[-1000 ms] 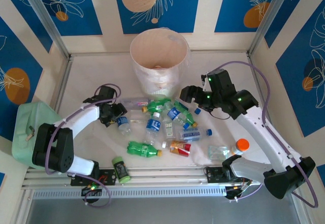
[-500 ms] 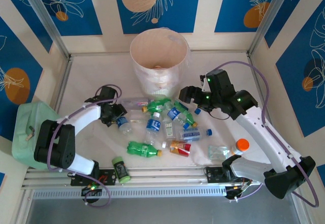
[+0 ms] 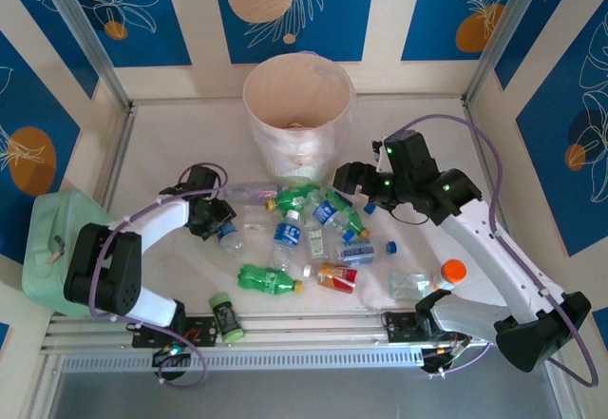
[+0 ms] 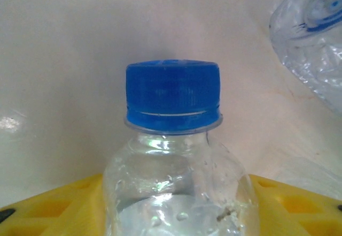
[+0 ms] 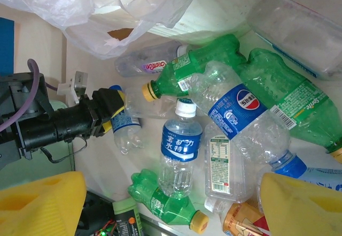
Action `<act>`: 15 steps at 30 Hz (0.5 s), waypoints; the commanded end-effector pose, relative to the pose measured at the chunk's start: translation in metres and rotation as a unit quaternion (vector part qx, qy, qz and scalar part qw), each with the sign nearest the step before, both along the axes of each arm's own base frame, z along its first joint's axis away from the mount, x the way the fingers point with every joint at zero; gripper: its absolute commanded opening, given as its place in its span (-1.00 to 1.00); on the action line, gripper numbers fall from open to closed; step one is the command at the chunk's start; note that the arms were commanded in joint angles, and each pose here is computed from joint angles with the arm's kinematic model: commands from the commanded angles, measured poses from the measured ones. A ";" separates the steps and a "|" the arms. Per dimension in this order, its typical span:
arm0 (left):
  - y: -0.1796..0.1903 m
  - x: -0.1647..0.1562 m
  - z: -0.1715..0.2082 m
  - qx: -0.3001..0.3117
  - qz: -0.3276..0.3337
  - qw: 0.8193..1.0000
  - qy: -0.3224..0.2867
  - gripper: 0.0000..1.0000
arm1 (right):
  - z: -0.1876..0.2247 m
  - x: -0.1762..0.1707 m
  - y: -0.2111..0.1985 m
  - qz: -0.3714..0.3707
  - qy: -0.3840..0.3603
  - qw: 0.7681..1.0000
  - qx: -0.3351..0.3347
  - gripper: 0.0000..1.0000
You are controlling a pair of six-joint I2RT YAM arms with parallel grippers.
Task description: Put the plastic bottles in the bin
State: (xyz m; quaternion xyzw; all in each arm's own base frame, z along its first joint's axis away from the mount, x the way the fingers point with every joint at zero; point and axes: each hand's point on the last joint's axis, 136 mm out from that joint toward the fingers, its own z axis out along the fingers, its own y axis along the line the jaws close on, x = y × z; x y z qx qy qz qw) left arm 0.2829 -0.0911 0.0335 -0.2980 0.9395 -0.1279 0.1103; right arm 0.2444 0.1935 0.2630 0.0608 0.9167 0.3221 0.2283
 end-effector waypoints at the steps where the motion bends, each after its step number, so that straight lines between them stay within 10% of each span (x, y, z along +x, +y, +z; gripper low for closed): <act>1: 0.001 -0.005 0.008 0.000 -0.001 1.000 -0.003 0.07 | 0.017 -0.003 0.000 0.000 -0.021 1.000 0.012 0.69; 15: -0.018 0.040 0.175 -0.072 -0.001 0.979 -0.190 0.01 | 0.066 -0.019 0.054 0.115 -0.068 0.988 0.083 0.71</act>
